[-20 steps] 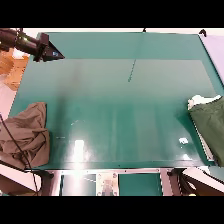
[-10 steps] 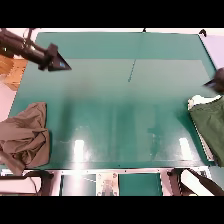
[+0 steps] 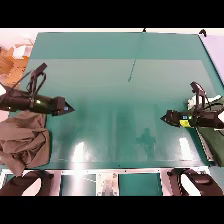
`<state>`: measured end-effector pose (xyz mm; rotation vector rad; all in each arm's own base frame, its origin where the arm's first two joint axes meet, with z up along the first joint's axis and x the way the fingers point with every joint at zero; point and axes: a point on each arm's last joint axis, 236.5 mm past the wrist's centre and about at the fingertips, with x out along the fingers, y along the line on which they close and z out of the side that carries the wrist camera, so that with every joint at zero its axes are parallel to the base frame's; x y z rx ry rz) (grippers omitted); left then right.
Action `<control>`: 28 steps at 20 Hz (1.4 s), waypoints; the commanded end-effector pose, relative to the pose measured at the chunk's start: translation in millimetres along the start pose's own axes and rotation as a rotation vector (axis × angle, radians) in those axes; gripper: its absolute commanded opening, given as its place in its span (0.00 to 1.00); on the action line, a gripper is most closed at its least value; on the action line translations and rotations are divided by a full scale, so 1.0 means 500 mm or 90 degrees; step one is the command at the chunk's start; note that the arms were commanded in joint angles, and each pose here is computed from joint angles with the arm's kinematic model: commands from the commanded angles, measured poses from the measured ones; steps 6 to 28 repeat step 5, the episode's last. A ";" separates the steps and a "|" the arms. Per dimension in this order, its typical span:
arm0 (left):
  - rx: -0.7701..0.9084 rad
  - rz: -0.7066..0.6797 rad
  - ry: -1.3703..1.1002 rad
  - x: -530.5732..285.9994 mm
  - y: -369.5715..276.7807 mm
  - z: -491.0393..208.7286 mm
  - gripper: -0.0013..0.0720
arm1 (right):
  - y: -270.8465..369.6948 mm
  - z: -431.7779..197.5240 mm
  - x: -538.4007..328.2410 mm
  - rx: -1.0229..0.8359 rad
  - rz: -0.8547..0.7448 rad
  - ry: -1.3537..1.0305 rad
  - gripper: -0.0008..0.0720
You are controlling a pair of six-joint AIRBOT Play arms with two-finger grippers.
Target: Fold the shirts.
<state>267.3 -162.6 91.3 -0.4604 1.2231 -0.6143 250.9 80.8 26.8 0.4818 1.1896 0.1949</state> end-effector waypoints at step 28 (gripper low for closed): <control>-0.006 0.003 -0.002 0.008 0.008 -0.027 0.05 | 0.009 -0.024 0.010 -0.009 0.011 0.011 0.04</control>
